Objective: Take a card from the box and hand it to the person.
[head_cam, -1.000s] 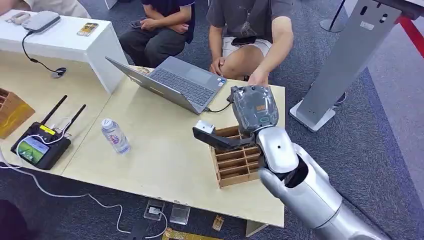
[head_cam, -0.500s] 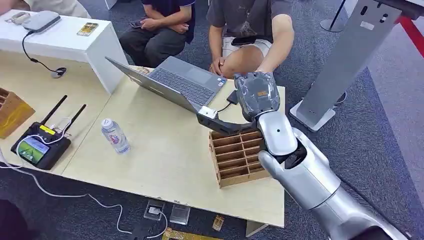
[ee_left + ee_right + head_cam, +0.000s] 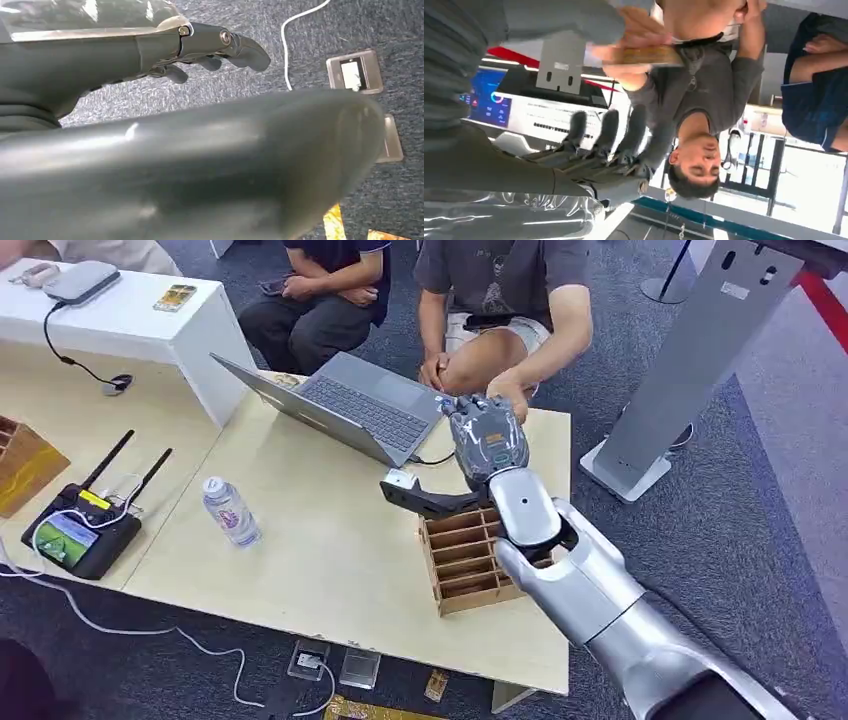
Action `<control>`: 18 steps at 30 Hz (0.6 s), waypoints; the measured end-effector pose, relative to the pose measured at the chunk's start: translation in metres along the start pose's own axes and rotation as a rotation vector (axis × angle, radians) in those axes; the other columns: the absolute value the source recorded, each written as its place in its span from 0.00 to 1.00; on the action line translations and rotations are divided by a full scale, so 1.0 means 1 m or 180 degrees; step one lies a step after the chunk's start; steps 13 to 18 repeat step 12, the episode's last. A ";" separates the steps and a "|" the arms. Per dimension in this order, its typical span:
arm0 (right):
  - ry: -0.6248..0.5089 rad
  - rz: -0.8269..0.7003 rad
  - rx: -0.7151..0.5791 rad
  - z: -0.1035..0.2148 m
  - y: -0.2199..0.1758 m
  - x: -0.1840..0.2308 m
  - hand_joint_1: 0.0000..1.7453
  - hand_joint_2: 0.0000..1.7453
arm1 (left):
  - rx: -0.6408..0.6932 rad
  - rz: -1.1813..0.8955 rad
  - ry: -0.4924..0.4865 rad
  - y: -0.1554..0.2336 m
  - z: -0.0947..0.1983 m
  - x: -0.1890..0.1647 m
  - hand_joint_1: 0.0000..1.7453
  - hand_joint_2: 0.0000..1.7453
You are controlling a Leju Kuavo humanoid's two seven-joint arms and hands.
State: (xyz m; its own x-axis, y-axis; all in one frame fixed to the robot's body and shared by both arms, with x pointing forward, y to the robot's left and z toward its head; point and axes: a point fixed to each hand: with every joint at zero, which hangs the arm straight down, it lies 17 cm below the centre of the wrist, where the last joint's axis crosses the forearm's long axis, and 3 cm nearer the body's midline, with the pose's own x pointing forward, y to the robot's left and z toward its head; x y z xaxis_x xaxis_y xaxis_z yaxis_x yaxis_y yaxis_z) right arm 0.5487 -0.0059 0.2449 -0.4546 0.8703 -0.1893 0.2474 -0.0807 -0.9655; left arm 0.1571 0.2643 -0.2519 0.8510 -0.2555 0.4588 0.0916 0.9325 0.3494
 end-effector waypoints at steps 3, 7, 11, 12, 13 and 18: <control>0.0003 0.0025 0.0018 0.000 0.006 0.002 0.00 1.00 | 0.0003 0.0004 0.0004 0.000 0.000 0.000 0.00 0.00; 0.0016 0.0035 0.0038 0.000 0.014 0.003 0.00 1.00 | 0.0016 0.0005 0.0006 0.000 0.000 0.000 0.00 0.00; 0.0042 -0.0022 -0.0084 -0.001 0.010 0.003 0.00 1.00 | 0.0065 0.0023 0.0019 0.001 0.001 0.000 0.00 0.00; 0.0060 -0.0063 -0.0152 0.000 0.007 0.002 0.00 1.00 | 0.0072 0.0025 0.0022 0.000 0.001 0.000 0.00 0.00; 0.0060 -0.0063 -0.0152 0.000 0.007 0.002 0.00 1.00 | 0.0072 0.0025 0.0022 0.000 0.001 0.000 0.00 0.00; 0.0060 -0.0063 -0.0152 0.000 0.007 0.002 0.00 1.00 | 0.0072 0.0025 0.0022 0.000 0.001 0.000 0.00 0.00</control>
